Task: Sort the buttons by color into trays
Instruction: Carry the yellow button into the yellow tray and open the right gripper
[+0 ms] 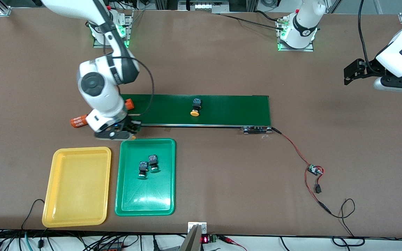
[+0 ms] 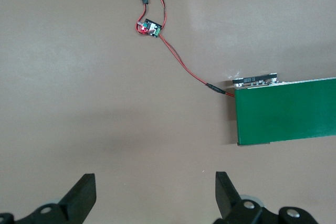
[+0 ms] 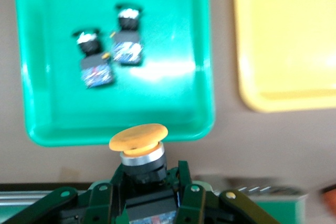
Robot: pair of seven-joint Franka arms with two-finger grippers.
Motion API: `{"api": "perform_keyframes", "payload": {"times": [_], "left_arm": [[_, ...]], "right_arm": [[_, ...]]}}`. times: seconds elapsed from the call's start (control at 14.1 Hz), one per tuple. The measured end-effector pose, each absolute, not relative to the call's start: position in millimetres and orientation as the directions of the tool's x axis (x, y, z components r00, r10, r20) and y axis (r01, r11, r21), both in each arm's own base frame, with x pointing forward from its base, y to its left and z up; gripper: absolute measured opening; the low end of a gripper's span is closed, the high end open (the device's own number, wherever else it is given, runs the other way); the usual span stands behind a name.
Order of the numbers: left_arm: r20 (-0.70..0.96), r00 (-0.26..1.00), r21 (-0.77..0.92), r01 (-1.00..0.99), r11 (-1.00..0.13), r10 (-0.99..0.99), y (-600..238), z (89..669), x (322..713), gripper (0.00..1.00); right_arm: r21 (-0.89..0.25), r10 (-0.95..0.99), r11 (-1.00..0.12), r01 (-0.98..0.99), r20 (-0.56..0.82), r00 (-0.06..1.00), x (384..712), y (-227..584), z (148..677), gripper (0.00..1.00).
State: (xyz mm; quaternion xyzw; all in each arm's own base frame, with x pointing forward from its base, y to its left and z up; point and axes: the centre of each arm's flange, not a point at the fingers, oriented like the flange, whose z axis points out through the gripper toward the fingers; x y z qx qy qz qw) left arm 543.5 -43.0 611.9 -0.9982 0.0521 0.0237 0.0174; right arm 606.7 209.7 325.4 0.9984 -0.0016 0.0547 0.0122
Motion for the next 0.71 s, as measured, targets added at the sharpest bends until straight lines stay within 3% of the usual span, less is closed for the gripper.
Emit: {"api": "perform_keyframes", "payload": {"times": [0.36,0.71], "left_arm": [[-0.051,0.993,-0.032,-0.104,-0.994,-0.103,-43,612,543,1.00],[-0.053,0.993,-0.032,-0.103,-0.994,-0.102,-42,612,543,1.00]], "right_arm": [[0.055,0.080,-0.996,0.073,0.132,0.988,655,104,339,0.41],[0.090,0.146,-0.987,0.135,0.119,0.982,686,33,319,0.41]]}}
